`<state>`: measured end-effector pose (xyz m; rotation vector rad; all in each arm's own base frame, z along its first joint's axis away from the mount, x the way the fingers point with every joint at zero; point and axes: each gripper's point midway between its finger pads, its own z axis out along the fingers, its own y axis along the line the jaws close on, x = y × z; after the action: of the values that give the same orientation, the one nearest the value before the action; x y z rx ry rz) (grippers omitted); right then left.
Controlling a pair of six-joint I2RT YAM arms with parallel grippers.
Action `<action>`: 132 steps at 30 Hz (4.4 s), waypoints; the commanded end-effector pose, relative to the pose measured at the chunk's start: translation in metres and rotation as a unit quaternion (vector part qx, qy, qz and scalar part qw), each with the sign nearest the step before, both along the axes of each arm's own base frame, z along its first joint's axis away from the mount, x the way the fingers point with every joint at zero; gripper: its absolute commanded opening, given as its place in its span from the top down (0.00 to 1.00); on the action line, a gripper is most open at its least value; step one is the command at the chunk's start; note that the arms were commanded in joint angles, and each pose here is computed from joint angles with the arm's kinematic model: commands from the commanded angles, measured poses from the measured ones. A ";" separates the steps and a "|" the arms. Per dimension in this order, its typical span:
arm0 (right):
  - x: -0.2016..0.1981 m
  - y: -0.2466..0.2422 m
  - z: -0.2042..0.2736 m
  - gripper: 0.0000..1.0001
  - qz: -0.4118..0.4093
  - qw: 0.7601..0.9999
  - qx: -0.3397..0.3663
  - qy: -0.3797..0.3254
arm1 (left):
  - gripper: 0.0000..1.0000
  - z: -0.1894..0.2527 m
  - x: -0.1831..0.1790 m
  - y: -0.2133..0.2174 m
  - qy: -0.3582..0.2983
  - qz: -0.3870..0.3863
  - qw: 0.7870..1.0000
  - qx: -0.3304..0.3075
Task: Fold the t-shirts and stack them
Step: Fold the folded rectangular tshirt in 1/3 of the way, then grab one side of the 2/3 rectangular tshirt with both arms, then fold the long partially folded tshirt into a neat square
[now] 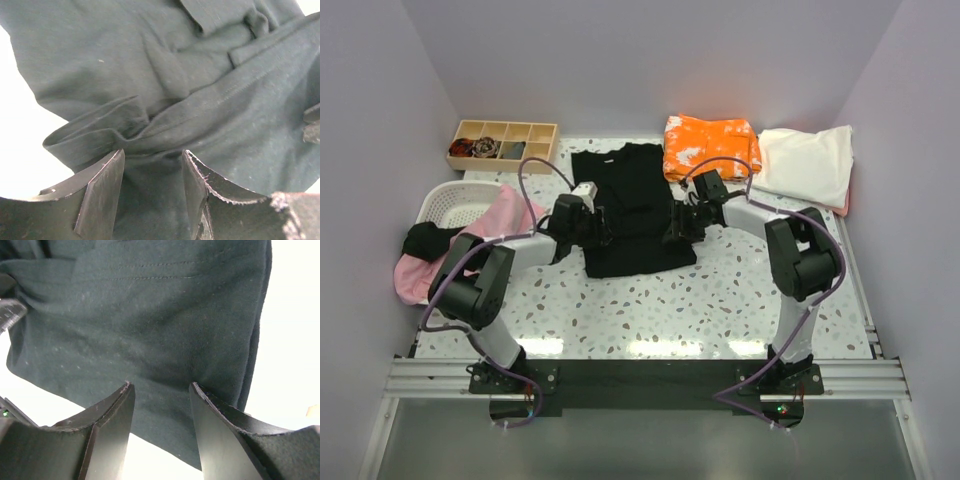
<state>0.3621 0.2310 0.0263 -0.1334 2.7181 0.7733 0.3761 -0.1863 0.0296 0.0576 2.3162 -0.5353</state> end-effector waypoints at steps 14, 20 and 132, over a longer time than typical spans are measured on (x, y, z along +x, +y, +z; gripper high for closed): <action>0.001 -0.027 0.048 0.42 -0.008 0.994 -0.049 -0.097 | 0.43 0.091 0.016 -0.011 -0.106 -0.029 0.993 -0.033; -0.008 -0.054 0.039 0.37 -0.042 0.992 -0.095 -0.076 | 0.32 0.072 -0.022 0.018 -0.056 0.025 0.998 -0.008; 0.177 0.001 0.052 0.54 -0.050 0.991 0.110 -0.061 | 0.70 0.060 0.113 0.009 0.068 0.040 0.991 -0.107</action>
<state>0.5151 0.2467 0.1010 -0.0664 2.5105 0.9351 0.4534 -0.1703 0.0951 -0.1962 2.4456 -0.6472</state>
